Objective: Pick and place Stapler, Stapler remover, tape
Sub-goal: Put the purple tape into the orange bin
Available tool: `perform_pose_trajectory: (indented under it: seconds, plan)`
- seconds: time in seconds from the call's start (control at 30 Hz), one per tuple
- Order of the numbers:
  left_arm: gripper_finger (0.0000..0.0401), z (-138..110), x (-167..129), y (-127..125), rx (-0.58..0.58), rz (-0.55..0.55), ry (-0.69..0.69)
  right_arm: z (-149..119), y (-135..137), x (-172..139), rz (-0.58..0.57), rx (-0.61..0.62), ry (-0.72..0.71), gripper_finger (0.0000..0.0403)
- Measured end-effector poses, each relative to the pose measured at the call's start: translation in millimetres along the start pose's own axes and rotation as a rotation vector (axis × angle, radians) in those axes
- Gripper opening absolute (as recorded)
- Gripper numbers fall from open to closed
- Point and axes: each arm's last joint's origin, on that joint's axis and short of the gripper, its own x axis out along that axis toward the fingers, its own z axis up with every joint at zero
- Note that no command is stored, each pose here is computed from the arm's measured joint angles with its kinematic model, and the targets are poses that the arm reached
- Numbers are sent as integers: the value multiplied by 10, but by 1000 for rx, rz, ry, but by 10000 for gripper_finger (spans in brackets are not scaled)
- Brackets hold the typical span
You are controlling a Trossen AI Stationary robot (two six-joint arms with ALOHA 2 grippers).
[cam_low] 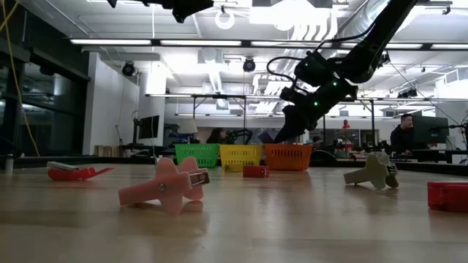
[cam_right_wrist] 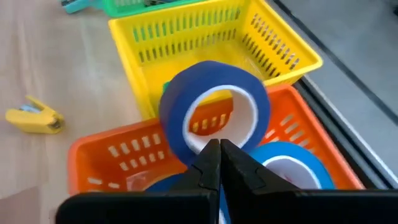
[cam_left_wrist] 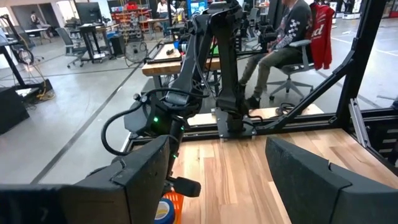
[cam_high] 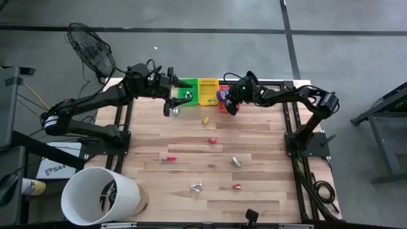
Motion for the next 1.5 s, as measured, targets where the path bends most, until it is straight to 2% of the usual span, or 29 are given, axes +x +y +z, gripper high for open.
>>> perform_pose_trajectory:
  seconds: [0.83,0.97,1.17,1.33,1.5]
  plan:
    - [264,-1,0,2,8,9,2,-77,5,84,8,41,26,0]
    - [264,-1,0,2,7,8,2,-49,2,28,-10,58,33,0]
    - [264,-3,0,2,7,8,4,103,-13,-137,-47,44,-31,0]
    - [264,-13,0,0,2,6,14,213,6,-187,52,14,-134,0]
    - [264,-22,0,-1,-2,4,22,173,28,-126,78,9,-122,0]
